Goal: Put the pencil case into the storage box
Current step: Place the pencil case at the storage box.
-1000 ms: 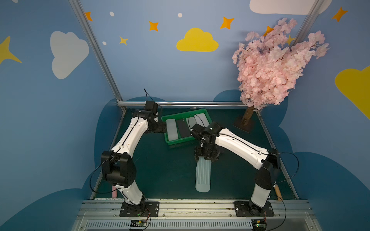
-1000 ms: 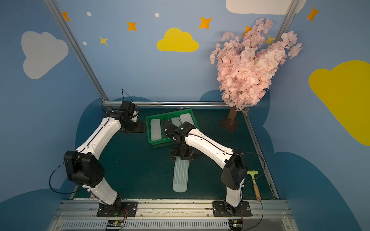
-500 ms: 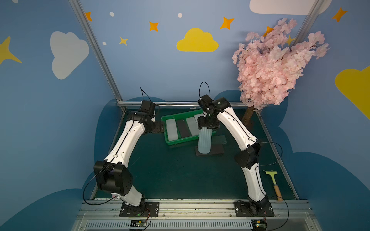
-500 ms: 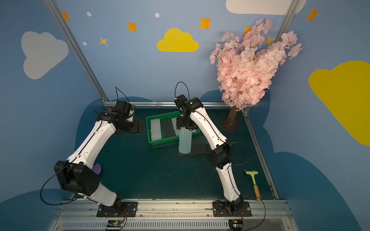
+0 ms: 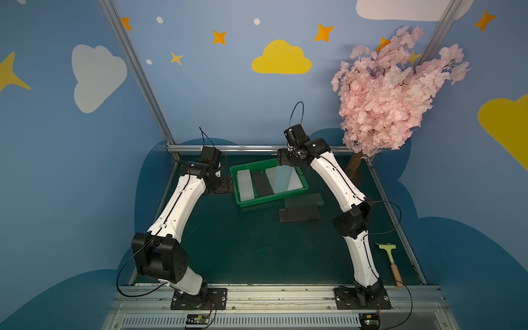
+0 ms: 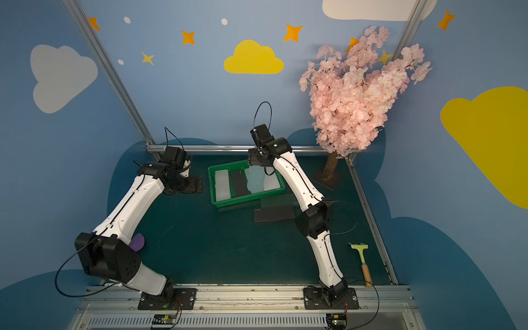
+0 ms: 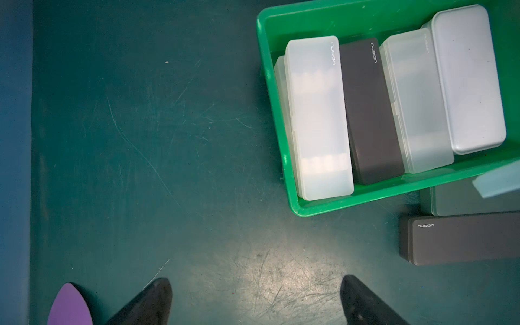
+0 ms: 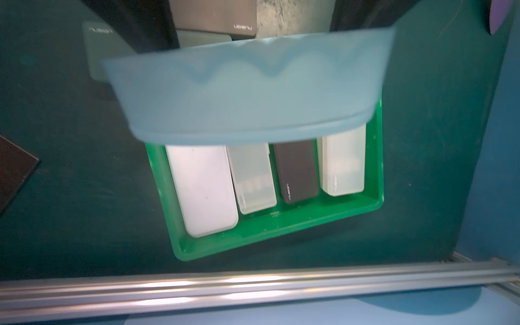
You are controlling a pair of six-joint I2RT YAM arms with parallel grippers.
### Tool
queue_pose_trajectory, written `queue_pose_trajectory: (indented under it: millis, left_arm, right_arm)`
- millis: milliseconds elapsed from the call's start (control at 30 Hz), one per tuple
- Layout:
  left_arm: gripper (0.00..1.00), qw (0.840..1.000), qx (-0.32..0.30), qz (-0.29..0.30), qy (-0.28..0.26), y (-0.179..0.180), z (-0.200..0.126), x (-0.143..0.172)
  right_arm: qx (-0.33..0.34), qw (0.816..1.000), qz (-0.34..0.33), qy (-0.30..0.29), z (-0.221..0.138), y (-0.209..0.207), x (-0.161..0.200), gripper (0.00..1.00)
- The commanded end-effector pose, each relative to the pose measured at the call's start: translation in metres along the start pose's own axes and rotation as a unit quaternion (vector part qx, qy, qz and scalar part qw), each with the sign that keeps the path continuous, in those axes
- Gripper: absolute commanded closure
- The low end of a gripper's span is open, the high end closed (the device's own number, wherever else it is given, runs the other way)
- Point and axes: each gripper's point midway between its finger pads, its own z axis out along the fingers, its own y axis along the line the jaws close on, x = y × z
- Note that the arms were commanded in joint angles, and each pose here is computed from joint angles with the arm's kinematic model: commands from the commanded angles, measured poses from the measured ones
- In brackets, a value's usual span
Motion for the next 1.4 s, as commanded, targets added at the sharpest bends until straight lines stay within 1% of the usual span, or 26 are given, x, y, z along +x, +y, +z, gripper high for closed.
queue_pose_trajectory:
  millis: [0, 233, 400, 700, 967, 1133, 1367]
  left_arm:
    - [0.04, 1.000, 0.003, 0.001, -0.002, 0.000, -0.005, 0.004]
    - [0.04, 1.000, 0.002, -0.001, 0.004, 0.002, -0.001, 0.010]
    - [0.04, 1.000, 0.004, -0.001, 0.007, 0.001, 0.000, 0.013]
    - [0.04, 1.000, 0.005, -0.001, 0.012, 0.002, 0.003, 0.018]
    - [0.04, 1.000, -0.001, 0.000, 0.018, 0.005, 0.007, 0.028]
    - [0.04, 1.000, 0.000, 0.000, 0.020, 0.005, 0.009, 0.029]
    - [0.04, 1.000, 0.007, 0.000, 0.025, 0.002, 0.011, 0.029]
  right_arm:
    - [-0.038, 0.997, 0.030, -0.061, 0.017, 0.021, -0.030, 0.51]
    - [-0.053, 0.996, 0.041, -0.062, 0.057, 0.039, -0.024, 0.52]
    - [-0.050, 0.998, 0.033, -0.033, 0.075, 0.037, -0.007, 0.52]
    - [-0.049, 0.998, -0.033, 0.032, 0.073, 0.045, 0.031, 0.53]
    - [-0.050, 0.993, -0.067, 0.088, 0.069, 0.048, 0.062, 0.54]
    - [-0.045, 0.990, -0.076, 0.113, 0.070, 0.046, 0.076, 0.54]
    - [-0.036, 0.991, -0.060, 0.115, 0.095, 0.042, 0.082, 0.53]
